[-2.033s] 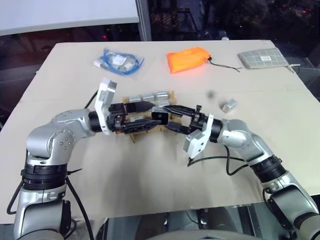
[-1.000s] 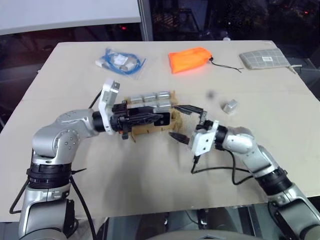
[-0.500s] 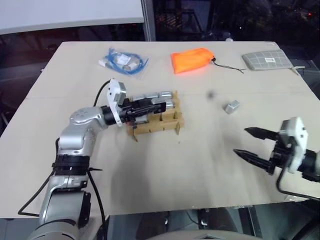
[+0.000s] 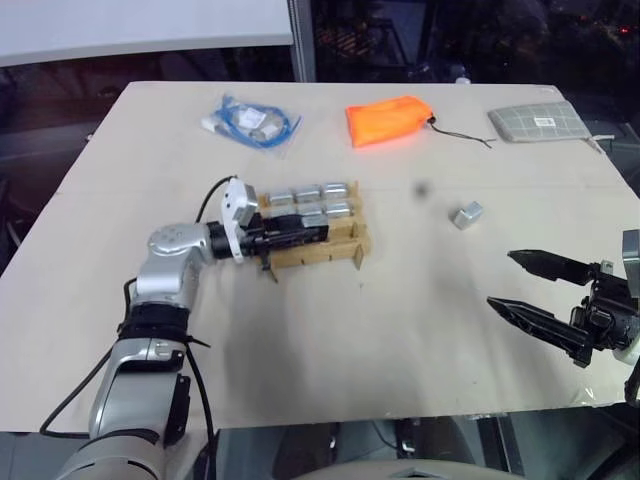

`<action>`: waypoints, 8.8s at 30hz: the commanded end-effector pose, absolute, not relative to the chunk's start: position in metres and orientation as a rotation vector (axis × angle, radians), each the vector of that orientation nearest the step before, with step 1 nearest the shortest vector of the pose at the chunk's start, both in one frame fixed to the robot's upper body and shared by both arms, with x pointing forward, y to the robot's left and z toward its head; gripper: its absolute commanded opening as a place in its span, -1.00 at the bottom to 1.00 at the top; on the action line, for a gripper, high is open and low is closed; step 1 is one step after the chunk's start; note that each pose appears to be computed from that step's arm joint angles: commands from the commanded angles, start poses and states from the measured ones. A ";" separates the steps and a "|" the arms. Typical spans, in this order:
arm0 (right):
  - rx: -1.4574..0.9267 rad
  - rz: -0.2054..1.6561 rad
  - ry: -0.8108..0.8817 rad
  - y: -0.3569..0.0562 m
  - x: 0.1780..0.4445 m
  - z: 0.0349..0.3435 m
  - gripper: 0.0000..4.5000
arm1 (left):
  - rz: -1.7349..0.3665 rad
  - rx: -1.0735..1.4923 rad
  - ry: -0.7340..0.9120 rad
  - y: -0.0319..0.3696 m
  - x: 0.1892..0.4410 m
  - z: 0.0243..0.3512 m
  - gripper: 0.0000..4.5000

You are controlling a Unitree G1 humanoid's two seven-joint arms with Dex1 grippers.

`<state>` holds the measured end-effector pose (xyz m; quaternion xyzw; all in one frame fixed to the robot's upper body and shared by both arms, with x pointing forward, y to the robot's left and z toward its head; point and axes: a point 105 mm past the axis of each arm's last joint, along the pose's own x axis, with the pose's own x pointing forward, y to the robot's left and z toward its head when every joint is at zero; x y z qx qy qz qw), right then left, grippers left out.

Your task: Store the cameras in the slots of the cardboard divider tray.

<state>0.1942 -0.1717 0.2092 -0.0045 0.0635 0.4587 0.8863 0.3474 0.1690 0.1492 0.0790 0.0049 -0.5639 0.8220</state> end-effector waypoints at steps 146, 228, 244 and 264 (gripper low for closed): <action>-0.437 1.468 -0.171 0.030 0.382 0.179 -0.68 | -0.996 0.583 0.200 0.251 0.243 0.241 0.93; -1.168 1.452 -0.283 0.019 0.381 0.156 0.98 | -1.040 0.564 0.173 0.239 0.246 0.238 0.93; -1.038 1.491 -0.361 0.023 0.374 0.173 -0.70 | -1.045 0.557 0.173 0.238 0.247 0.236 0.93; -0.764 1.645 0.091 0.027 0.375 0.178 -0.70 | -1.039 0.553 0.171 0.236 0.245 0.235 0.93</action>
